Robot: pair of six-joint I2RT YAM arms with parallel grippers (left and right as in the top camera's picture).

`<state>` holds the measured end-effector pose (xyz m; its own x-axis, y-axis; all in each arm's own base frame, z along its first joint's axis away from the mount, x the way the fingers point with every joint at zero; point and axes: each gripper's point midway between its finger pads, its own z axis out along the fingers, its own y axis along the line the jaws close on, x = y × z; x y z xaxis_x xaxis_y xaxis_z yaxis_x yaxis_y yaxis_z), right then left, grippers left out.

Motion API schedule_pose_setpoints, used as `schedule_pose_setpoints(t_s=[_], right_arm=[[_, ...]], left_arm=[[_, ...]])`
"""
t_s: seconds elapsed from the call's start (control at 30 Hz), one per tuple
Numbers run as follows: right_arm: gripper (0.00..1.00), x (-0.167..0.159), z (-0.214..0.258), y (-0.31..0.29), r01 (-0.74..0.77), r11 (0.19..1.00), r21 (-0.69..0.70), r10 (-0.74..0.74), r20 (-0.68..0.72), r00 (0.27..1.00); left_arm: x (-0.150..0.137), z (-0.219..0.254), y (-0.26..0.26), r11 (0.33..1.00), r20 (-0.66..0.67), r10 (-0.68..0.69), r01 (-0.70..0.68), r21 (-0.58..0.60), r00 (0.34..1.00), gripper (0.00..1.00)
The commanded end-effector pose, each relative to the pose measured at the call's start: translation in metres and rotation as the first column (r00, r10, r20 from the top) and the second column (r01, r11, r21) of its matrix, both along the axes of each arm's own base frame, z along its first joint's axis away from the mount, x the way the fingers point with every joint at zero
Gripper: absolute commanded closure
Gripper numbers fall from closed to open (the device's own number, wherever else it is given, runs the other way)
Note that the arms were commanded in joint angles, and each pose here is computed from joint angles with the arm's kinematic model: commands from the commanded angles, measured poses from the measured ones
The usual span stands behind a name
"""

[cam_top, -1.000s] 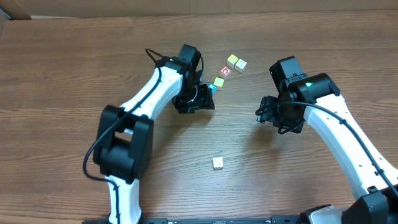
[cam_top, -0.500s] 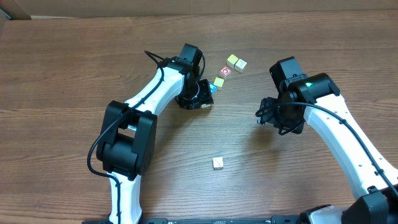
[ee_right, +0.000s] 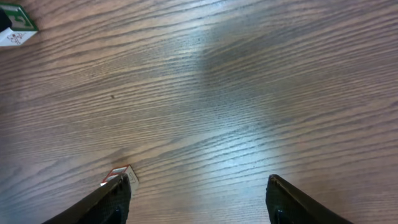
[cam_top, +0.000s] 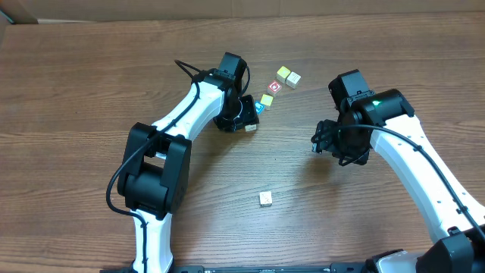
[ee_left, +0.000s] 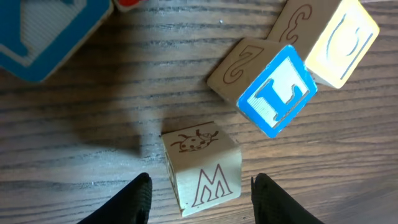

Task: Flip 5 blocks
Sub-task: 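Grasp the natural block with the M face using the left gripper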

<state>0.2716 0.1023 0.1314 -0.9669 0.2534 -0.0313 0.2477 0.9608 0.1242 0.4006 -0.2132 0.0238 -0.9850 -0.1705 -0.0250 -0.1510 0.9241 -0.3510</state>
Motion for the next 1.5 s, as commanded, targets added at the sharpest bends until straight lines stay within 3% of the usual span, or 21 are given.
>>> schedule_pose_setpoints(t_s=[0.0, 0.2, 0.73, 0.87, 1.1, 1.27, 1.47], right_arm=[[0.29, 0.004, 0.012, 0.002, -0.003, 1.0, 0.016, 0.003, 0.036, 0.999], [0.29, 0.004, 0.012, 0.002, -0.003, 1.0, 0.016, 0.003, 0.036, 0.999], [0.29, 0.002, 0.012, 0.003, -0.005, 1.0, 0.025, 0.004, 0.029, 1.0], [0.29, 0.002, 0.012, 0.003, -0.005, 1.0, 0.025, 0.004, 0.029, 1.0], [0.29, 0.002, 0.012, 0.003, -0.005, 1.0, 0.025, 0.004, 0.029, 1.0], [0.29, 0.002, 0.012, 0.003, -0.005, 1.0, 0.025, 0.004, 0.029, 1.0], [0.29, 0.003, 0.012, 0.003, -0.005, 1.0, 0.025, 0.004, 0.03, 1.0]], left_arm=[[0.007, 0.002, 0.002, 1.0, 0.022, 0.014, -0.014, 0.021, 1.0, 0.53], [0.008, 0.001, 0.003, 0.999, 0.028, 0.016, -0.017, 0.028, 0.999, 0.49], [0.006, -0.011, -0.013, 1.0, 0.02, 0.007, -0.007, 0.018, 1.0, 0.56], [0.0, -0.022, -0.013, 1.0, -0.016, 0.008, -0.008, 0.023, 1.0, 0.69], [0.004, -0.019, -0.008, 1.0, -0.018, 0.022, -0.021, 0.02, 1.0, 0.75], [0.012, -0.001, 0.002, 0.999, -0.022, 0.022, -0.021, 0.03, 1.0, 0.81], [0.022, 0.061, 0.023, 0.992, 0.006, -0.049, 0.048, 0.116, 0.999, 0.84]])
